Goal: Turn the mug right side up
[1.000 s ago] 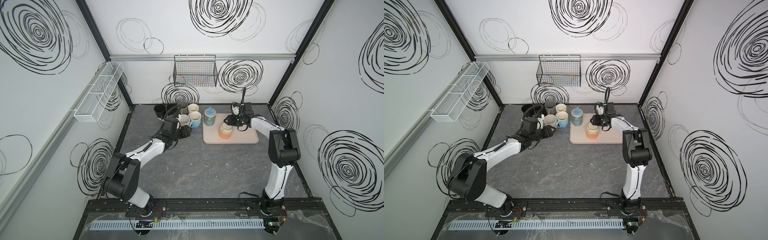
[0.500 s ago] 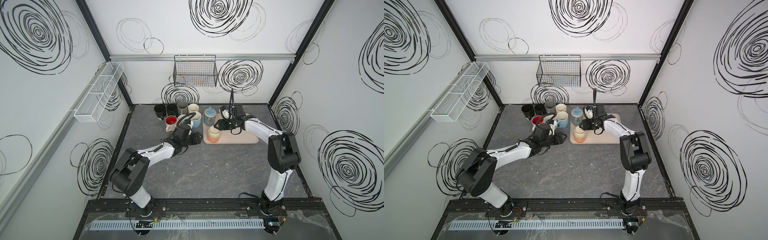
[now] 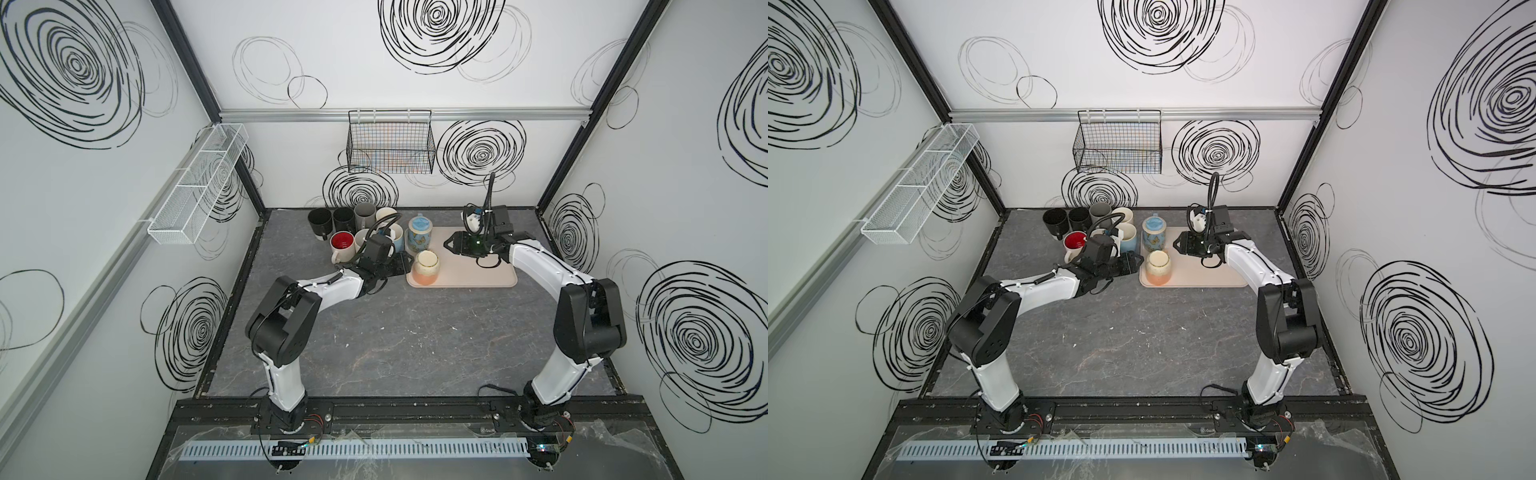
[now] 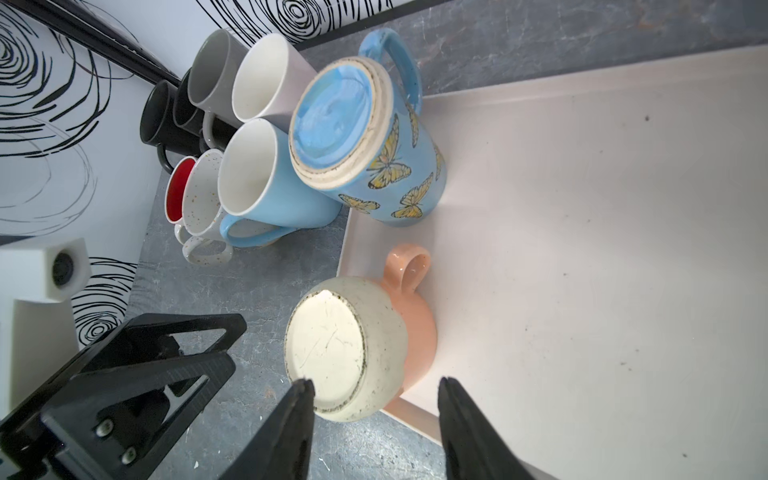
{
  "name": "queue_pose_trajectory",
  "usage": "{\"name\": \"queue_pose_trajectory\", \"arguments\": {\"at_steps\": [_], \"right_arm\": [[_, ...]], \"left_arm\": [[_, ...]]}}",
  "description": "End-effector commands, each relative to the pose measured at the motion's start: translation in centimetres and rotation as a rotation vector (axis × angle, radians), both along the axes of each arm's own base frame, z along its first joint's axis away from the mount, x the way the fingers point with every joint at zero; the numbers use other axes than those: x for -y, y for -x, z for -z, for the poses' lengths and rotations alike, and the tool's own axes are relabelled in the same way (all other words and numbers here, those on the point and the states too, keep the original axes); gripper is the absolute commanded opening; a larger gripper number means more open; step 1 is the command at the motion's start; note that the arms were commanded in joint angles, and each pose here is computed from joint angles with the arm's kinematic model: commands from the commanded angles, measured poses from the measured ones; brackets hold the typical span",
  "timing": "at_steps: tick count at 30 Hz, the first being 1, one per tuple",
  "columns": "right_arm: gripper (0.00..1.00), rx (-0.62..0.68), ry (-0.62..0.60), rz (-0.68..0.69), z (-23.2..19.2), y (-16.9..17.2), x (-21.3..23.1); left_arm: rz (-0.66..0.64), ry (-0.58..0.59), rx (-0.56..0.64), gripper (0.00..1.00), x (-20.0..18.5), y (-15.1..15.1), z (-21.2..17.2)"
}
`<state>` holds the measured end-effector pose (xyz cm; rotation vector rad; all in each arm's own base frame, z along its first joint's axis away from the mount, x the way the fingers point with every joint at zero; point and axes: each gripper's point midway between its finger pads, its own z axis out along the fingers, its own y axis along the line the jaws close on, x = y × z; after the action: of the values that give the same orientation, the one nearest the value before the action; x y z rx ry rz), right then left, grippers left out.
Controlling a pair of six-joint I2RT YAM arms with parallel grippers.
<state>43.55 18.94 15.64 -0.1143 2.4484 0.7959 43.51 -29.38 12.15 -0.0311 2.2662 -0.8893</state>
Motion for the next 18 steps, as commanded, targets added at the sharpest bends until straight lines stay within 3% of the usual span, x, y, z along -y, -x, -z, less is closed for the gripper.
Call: {"name": "queue_pose_trajectory", "arguments": {"at_steps": [1,10,18], "right_arm": [[0.51,-0.085,-0.002,0.009,1.8,2.0,-1.0],[0.51,-0.134,-0.076,0.007,3.0,6.5,-2.5],[0.43,-0.214,-0.084,-0.004,4.5,5.6,-1.9]], "left_arm": [[-0.002,0.021,0.001,0.53,0.8,-1.8,0.2],[0.006,0.069,-0.035,0.51,3.2,-1.6,2.4],[0.009,0.129,-0.038,0.5,4.5,0.1,2.3]]}}
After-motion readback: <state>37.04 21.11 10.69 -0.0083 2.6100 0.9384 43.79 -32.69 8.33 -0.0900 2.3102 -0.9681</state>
